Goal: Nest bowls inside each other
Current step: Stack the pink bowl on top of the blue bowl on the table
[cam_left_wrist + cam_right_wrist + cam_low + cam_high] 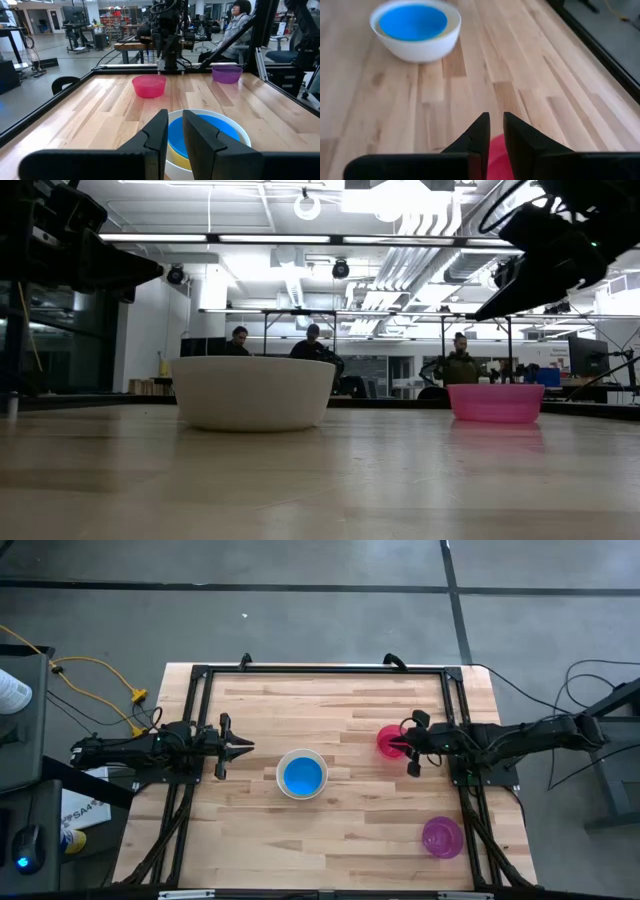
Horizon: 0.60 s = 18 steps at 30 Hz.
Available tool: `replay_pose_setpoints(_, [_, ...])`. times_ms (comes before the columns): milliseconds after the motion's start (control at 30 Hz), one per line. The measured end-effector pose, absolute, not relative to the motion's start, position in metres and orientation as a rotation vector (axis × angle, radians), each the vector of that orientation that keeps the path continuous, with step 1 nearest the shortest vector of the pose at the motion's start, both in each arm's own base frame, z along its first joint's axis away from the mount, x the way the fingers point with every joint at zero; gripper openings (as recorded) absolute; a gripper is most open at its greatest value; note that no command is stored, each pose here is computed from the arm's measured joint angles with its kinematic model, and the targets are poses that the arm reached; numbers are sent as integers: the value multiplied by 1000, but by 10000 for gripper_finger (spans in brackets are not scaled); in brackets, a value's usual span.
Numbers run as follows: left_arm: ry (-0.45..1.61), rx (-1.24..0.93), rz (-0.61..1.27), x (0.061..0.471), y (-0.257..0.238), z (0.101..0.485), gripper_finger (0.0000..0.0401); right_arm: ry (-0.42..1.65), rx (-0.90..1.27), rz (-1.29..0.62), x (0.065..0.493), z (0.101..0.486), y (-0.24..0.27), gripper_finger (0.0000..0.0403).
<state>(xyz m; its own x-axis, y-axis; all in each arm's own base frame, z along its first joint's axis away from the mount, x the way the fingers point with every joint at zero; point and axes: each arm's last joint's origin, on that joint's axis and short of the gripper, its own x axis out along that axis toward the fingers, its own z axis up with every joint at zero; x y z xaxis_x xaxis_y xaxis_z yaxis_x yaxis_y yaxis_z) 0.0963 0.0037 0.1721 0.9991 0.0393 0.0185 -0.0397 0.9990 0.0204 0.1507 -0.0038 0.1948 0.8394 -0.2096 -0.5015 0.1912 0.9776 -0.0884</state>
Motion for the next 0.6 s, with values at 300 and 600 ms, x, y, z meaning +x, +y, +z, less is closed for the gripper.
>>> replay_pose_setpoints(300, [-18,21,40,96,4,172,58,729,-46,-243,175,206,-12,48])
replay_pose_setpoints(600, [-18,21,40,96,4,172,58,901,-65,-209,194,210,-14,48])
